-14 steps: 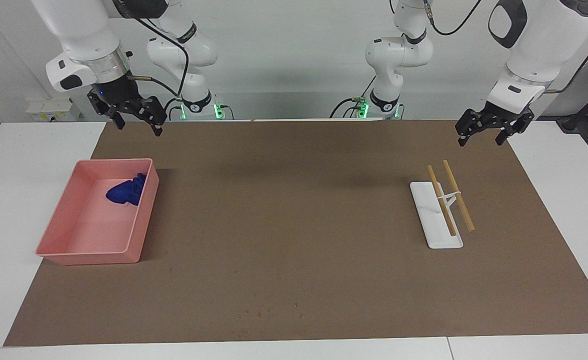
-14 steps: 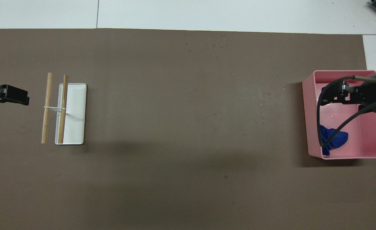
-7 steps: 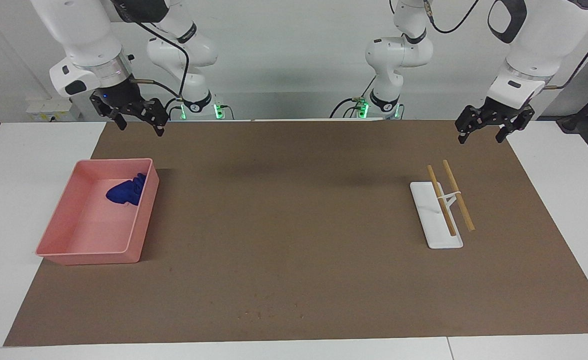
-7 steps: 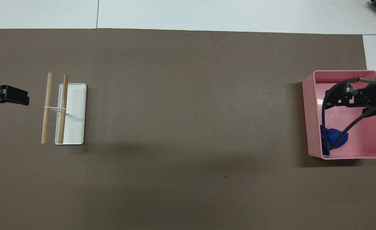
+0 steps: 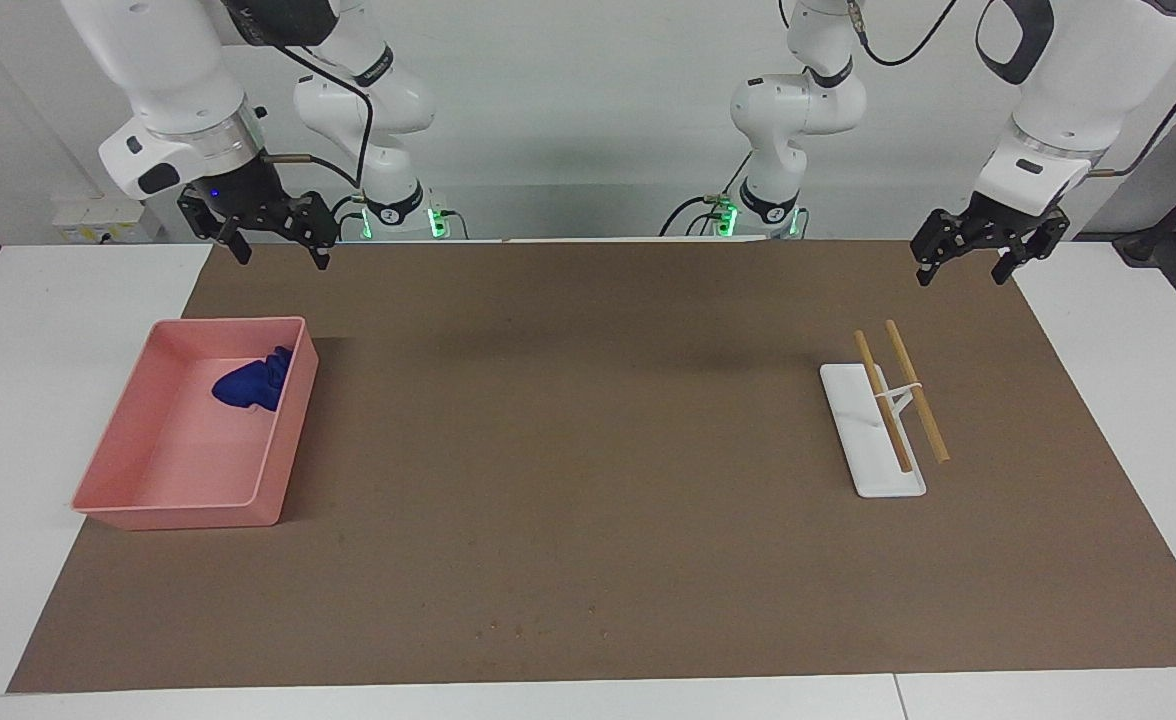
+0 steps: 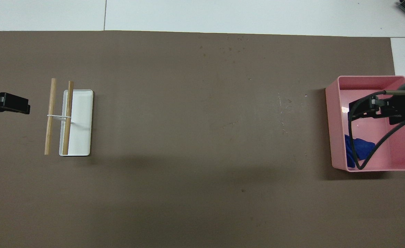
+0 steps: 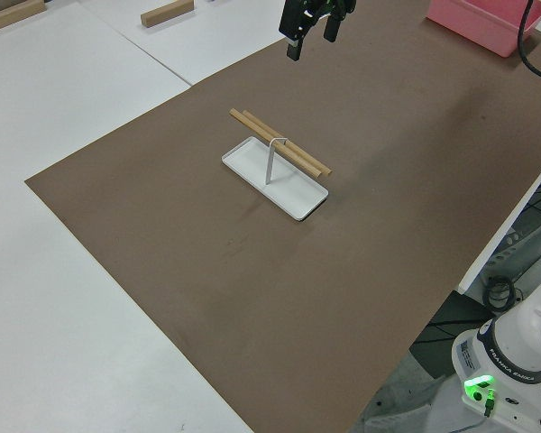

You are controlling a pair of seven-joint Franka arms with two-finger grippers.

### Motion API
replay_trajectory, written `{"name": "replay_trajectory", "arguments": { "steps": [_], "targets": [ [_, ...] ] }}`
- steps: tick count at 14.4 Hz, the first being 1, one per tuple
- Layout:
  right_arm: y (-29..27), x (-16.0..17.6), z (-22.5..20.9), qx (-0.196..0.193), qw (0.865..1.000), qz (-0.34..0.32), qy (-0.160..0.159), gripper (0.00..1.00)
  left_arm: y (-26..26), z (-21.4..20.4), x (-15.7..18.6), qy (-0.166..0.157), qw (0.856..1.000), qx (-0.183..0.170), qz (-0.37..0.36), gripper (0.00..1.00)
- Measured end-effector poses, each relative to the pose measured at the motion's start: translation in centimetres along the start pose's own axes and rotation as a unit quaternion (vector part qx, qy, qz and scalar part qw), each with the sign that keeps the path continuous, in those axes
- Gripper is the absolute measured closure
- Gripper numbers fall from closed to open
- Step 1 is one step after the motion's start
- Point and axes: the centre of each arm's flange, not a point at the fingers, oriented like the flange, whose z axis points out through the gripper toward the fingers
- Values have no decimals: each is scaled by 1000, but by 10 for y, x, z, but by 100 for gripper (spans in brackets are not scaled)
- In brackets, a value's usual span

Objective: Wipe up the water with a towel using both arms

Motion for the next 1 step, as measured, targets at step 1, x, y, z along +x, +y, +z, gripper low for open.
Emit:
{"name": "replay_trajectory", "arguments": {
  "steps": [1],
  "targets": [
    [0,0,0,0,1000,0,0,0,0,0,0,0,1000,0,0,0]
  ]
}}
